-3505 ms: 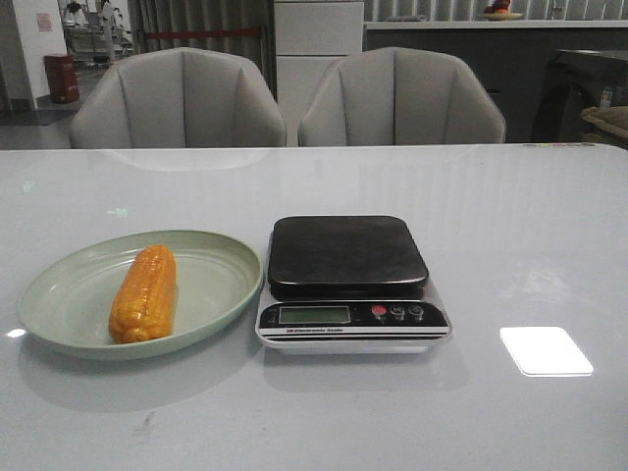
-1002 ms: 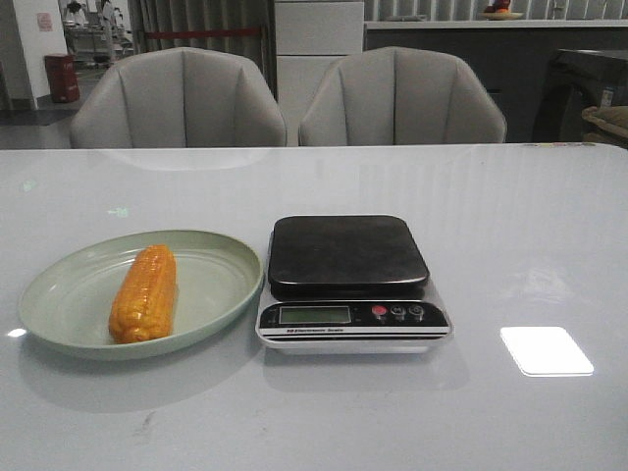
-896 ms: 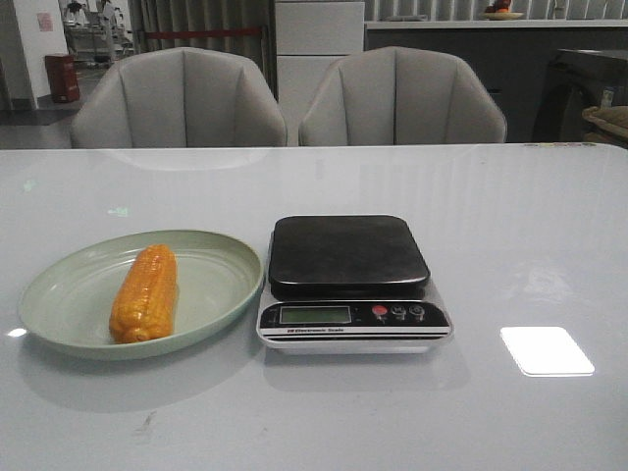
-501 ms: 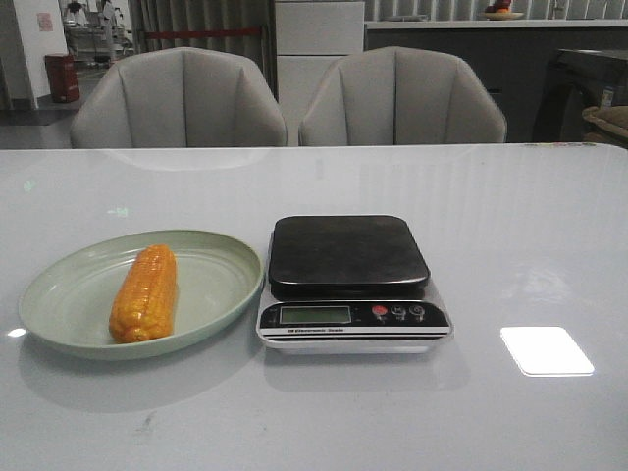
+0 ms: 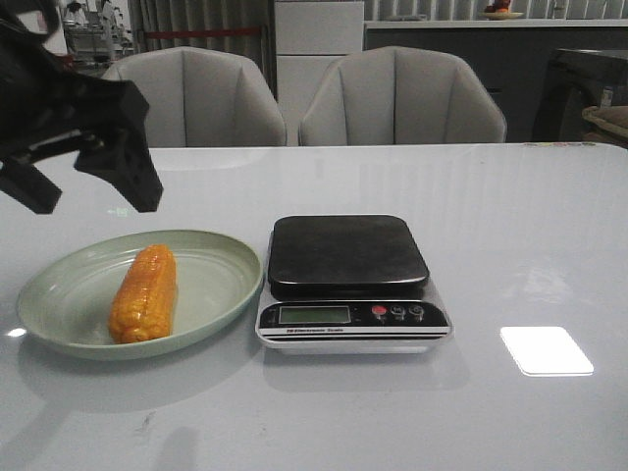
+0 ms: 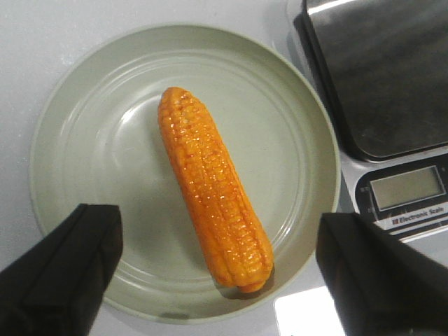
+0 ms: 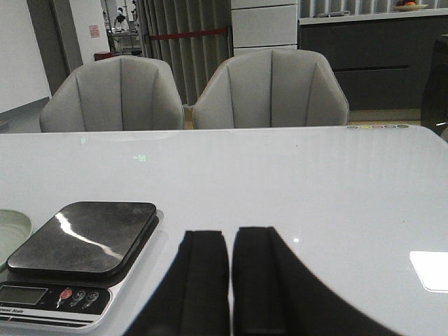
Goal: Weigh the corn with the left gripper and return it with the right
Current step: 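Lower the left gripper over the corn cob on the plate, then close the left gripper on the corn cob and lift it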
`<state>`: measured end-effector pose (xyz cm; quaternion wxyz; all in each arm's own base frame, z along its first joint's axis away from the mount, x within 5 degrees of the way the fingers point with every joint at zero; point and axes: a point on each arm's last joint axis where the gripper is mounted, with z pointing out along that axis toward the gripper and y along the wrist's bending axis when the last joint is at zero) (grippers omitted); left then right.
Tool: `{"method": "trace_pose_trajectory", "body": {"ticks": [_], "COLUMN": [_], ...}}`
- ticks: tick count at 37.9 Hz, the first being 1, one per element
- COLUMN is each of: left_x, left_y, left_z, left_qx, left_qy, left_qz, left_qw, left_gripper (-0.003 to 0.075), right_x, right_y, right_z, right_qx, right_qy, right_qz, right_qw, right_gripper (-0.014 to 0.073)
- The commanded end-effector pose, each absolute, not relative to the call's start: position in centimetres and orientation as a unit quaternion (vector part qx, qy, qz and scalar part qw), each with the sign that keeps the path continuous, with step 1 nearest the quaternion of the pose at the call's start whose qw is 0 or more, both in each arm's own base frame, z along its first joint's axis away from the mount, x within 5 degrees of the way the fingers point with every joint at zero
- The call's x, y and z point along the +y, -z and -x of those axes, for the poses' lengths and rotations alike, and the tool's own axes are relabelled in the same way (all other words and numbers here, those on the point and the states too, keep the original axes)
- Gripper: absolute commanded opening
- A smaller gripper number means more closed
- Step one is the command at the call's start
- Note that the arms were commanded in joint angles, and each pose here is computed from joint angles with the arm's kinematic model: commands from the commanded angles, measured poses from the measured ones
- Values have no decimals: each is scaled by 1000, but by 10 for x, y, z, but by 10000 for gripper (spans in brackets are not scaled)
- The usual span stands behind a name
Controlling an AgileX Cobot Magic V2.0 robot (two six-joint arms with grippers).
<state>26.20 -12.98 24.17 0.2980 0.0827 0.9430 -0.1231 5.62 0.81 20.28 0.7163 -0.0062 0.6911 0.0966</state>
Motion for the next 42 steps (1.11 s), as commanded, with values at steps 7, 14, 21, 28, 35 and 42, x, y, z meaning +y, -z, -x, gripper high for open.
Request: {"method": "trace_pose_trajectory", "body": {"ticks": [7, 14, 21, 28, 35, 42], "left_x": [-144, -151, -160, -167, -176, -192], "left_y": [-232, -212, -195, -191, -225, -263], "left_z": [-284, -294, -295, -296, -312, -325], "left_qx": [951, 962, 968, 970, 959, 940], "left_qy": [128, 132, 131, 136, 151, 177], "left_qz": [-65, -45, -46, -49, -65, -78], "left_qw": [275, 236, 209, 198, 231, 282], "left_gripper": [608, 608, 566, 237, 134, 114], "right_x": [8, 8, 8, 8, 8, 8], "right_y": [-207, -207, -207, -207, -207, -207], "right_z": [-55, -55, -55, -55, -55, -55], "right_qx": [658, 658, 658, 658, 658, 658], "right_qy": [-91, -91, -91, -91, -91, -91], "right_qz": [10, 10, 10, 10, 10, 10], "right_qw": [747, 747, 747, 747, 747, 747], "right_gripper": [191, 191, 191, 191, 191, 191]}}
